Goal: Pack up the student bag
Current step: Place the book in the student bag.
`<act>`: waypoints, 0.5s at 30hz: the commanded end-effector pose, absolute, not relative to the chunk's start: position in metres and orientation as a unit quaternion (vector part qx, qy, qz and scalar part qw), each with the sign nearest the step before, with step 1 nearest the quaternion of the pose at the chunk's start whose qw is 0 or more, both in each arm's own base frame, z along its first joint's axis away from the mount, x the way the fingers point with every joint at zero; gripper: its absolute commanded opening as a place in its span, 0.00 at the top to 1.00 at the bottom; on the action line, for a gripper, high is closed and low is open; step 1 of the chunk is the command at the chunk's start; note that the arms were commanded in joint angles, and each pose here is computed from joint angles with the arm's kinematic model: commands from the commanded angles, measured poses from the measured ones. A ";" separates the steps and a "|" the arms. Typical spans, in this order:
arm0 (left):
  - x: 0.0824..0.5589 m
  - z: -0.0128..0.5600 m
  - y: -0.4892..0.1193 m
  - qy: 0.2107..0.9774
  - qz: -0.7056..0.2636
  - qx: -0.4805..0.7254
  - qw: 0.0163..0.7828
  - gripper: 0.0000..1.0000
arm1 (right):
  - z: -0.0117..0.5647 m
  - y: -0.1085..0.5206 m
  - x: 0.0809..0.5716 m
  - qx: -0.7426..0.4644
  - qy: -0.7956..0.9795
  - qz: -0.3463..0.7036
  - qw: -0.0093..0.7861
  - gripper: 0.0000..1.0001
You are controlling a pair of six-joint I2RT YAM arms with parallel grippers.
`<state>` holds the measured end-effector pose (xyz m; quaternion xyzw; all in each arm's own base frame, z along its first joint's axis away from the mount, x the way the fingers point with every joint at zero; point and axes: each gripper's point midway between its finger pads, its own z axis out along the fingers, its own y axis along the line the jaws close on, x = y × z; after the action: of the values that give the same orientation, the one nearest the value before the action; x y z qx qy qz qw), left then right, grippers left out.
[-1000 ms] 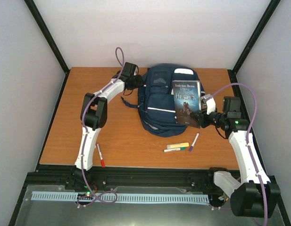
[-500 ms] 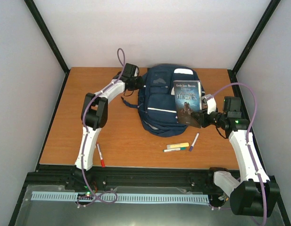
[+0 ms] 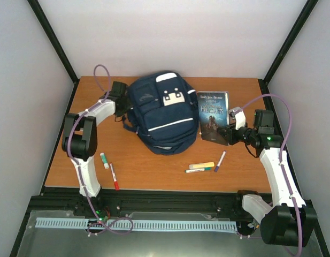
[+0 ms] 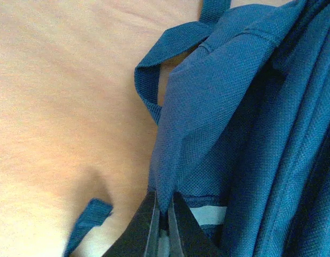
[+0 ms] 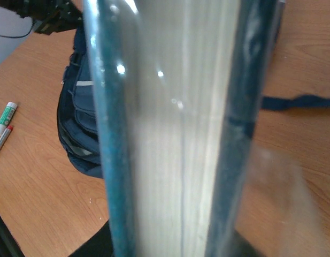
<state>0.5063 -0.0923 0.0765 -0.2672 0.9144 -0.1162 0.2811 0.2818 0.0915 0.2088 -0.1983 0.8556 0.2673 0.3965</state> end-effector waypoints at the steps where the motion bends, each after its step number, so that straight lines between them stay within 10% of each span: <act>1: 0.486 0.089 -0.048 0.882 -0.058 -0.344 0.317 0.99 | 0.240 0.097 0.290 -0.234 0.814 0.272 0.457 0.97; 8: 0.474 0.105 -0.045 0.872 -0.067 -0.364 0.321 0.49 | 0.241 0.097 0.289 -0.234 0.813 0.273 0.458 0.97; 15: 0.456 0.187 -0.070 0.867 -0.070 -0.298 0.393 0.40 | 0.243 0.097 0.290 -0.236 0.812 0.272 0.459 0.97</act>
<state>0.4575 -0.0487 0.1212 -0.3454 0.8776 -0.0647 0.3260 0.2813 0.0923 0.2092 -0.1988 0.8543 0.2712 0.3964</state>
